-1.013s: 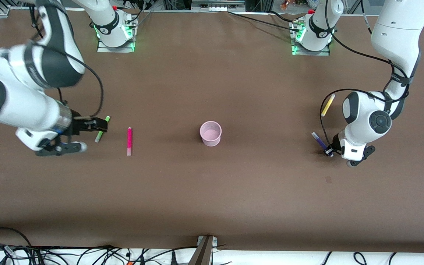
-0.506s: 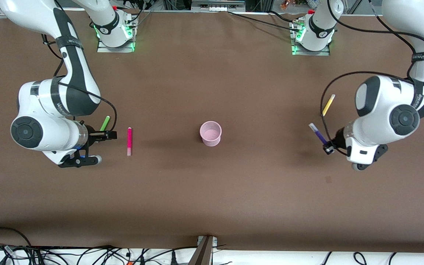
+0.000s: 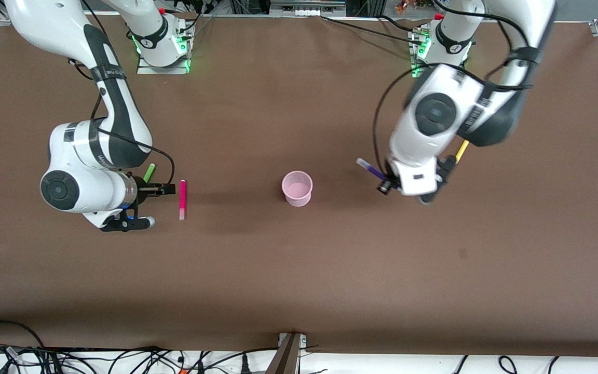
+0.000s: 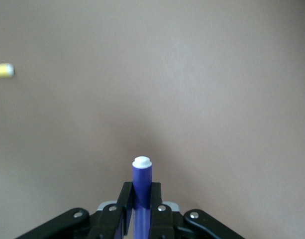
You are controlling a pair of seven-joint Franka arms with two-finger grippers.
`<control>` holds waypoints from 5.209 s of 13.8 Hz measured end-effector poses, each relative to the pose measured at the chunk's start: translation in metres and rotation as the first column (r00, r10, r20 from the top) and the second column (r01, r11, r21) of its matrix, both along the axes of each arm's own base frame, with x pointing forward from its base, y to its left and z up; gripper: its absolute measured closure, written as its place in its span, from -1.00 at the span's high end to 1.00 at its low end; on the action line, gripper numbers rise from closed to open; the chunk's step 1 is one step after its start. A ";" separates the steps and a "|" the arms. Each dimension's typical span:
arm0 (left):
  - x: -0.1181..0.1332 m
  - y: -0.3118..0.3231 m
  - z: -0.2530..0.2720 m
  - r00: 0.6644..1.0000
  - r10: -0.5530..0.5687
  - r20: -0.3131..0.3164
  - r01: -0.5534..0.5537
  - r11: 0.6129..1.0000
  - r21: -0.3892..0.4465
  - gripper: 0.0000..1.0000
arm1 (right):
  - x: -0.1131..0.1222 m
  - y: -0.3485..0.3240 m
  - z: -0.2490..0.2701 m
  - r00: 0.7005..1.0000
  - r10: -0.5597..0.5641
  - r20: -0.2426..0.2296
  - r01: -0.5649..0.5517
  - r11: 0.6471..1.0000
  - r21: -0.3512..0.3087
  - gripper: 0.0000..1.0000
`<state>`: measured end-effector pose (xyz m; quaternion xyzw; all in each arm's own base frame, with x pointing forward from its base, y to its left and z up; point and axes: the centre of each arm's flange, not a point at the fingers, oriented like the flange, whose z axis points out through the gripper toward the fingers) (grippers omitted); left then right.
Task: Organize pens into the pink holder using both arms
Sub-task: 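Carry the blue pen to the cup while the right gripper grasps the highlighter, then lower the blue pen into the cup and open the left gripper, then withdraw the left gripper while the right gripper lifts the highlighter toward the cup, then tilt and lower the pink highlighter into the cup with the right gripper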
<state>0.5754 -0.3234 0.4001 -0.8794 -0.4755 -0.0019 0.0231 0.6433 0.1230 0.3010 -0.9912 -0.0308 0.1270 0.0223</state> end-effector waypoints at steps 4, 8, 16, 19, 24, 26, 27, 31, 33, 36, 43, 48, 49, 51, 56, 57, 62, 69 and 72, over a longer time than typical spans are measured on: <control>-0.038 -0.080 0.001 0.970 0.163 0.179 -0.176 0.982 0.061 -0.64 | -0.024 0.005 -0.042 0.998 0.002 0.068 -0.002 1.000 0.009 0.99; -0.051 -0.131 -0.008 0.926 0.142 0.351 -0.194 0.974 0.118 -0.64 | -0.039 0.003 -0.064 0.999 0.001 0.044 -0.001 1.000 0.002 0.90; -0.071 -0.182 -0.078 0.831 -0.060 0.553 -0.119 0.952 0.283 -0.64 | -0.058 -0.003 -0.118 0.998 -0.007 0.066 0.007 1.000 -0.010 0.67; -0.080 -0.198 -0.086 0.797 -0.139 0.587 -0.071 0.945 0.319 -0.64 | -0.064 -0.003 -0.128 0.996 -0.008 0.086 0.009 1.000 -0.010 0.52; -0.094 -0.214 -0.098 0.762 -0.219 0.609 -0.023 0.932 0.363 -0.64 | -0.066 -0.001 -0.129 0.996 -0.028 0.087 0.028 1.000 0.006 0.55; -0.096 -0.214 -0.105 0.767 -0.226 0.601 -0.027 0.924 0.381 -0.64 | -0.067 -0.001 -0.130 0.996 -0.029 0.085 0.028 1.000 0.007 0.60; -0.098 -0.215 -0.110 0.768 -0.233 0.596 -0.024 0.920 0.391 -0.64 | -0.067 -0.001 -0.130 0.996 -0.029 0.087 0.028 1.000 0.007 0.59; -0.100 -0.215 -0.127 0.763 -0.263 0.590 -0.016 0.906 0.424 -0.64 | -0.071 0.002 -0.129 0.994 -0.028 0.106 0.026 1.000 0.013 0.32; -0.100 -0.215 -0.127 0.763 -0.262 0.590 -0.018 0.905 0.426 -0.64 | -0.073 0.010 -0.129 0.994 -0.040 0.106 0.037 0.999 0.033 0.00; -0.098 -0.214 -0.126 0.762 -0.259 0.593 -0.023 0.905 0.425 -0.30 | -0.076 0.017 -0.131 0.993 -0.044 0.106 0.039 0.998 0.047 0.40; -0.073 -0.203 -0.081 0.771 -0.242 0.589 -0.043 0.903 0.427 0.91 | -0.078 0.024 -0.127 0.993 -0.050 0.108 0.044 0.997 0.061 -0.55; -0.012 -0.111 0.050 0.902 -0.258 0.347 0.148 0.938 0.314 1.00 | -0.078 0.021 -0.123 0.993 -0.058 0.100 0.052 0.997 0.059 -0.58; -0.004 -0.089 0.074 0.908 -0.284 0.309 0.200 0.940 0.276 1.00 | -0.077 0.022 -0.118 0.993 -0.073 0.088 0.068 0.996 0.059 -0.58; 0.011 -0.038 0.114 0.910 -0.345 0.231 0.300 0.931 0.209 1.00 | -0.068 0.027 -0.097 0.993 -0.110 0.051 0.106 0.992 0.065 -0.58; 0.037 0.116 0.153 0.791 -0.612 0.006 0.612 0.791 0.015 1.00 | -0.039 0.072 0.008 0.959 -0.236 -0.155 0.262 0.948 0.179 -0.58; 0.042 0.142 0.151 0.758 -0.652 -0.012 0.651 0.759 -0.020 1.00 | -0.038 0.090 0.023 0.944 -0.282 -0.171 0.312 0.931 0.191 -0.58; 0.055 0.259 0.134 0.615 -0.787 -0.043 0.777 0.615 -0.138 1.00 | -0.046 0.205 0.068 0.825 -0.504 -0.257 0.556 0.806 0.204 -0.58; 0.055 0.285 0.130 0.623 -0.782 -0.020 0.765 0.615 -0.191 1.00 | -0.027 0.302 0.055 0.524 -0.780 -0.342 0.851 0.472 0.229 -0.58; 0.056 0.300 0.126 0.610 -0.792 -0.008 0.774 0.599 -0.206 1.00 | -0.025 0.331 0.042 0.450 -0.813 -0.369 0.892 0.388 0.233 -0.58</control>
